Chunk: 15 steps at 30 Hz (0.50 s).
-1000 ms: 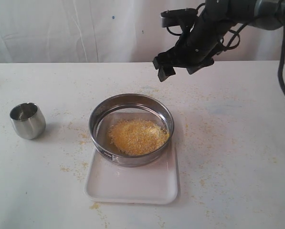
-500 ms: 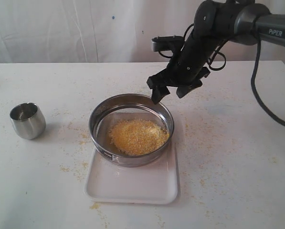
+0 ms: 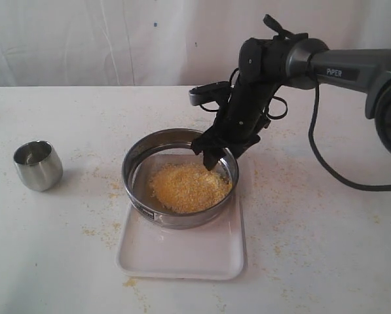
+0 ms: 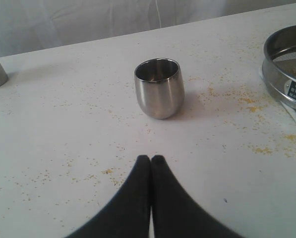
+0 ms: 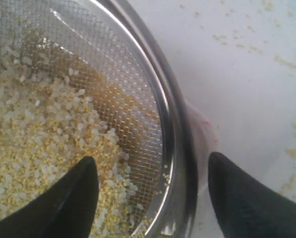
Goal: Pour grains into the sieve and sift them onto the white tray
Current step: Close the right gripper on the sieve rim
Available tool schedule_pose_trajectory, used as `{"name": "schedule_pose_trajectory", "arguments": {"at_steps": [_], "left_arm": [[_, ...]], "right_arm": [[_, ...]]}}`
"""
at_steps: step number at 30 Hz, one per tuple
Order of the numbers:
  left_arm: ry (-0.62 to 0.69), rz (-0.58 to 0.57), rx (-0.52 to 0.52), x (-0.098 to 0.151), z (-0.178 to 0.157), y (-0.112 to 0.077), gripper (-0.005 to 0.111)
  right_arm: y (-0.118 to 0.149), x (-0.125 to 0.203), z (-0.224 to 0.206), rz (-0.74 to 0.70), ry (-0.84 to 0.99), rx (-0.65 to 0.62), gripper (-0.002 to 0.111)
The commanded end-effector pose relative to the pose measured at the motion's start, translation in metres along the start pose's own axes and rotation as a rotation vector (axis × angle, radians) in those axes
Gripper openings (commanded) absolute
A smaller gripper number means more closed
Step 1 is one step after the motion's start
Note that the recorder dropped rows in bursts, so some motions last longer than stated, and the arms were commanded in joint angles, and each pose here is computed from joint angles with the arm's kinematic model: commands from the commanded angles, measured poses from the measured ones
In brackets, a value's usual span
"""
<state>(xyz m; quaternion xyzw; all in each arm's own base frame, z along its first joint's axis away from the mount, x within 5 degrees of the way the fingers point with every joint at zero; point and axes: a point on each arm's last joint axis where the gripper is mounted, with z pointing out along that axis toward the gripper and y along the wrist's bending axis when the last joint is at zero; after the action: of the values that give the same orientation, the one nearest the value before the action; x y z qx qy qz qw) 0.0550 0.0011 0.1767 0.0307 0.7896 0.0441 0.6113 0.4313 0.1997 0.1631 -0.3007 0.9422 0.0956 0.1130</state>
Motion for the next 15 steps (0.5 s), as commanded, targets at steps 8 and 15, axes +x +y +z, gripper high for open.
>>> {"name": "schedule_pose_trajectory", "arguments": {"at_steps": [8,15], "left_arm": [[0.001,-0.007,-0.002,0.0008,-0.0001,0.0000,0.000],[0.001,-0.007,-0.002,0.0008,-0.0001,0.0000,0.000]], "right_arm": [[-0.0008,-0.0018,0.0048,-0.003,-0.013,0.006,0.030],[-0.0011,-0.0028,0.0048,-0.003,-0.024,0.010,0.032]]}}
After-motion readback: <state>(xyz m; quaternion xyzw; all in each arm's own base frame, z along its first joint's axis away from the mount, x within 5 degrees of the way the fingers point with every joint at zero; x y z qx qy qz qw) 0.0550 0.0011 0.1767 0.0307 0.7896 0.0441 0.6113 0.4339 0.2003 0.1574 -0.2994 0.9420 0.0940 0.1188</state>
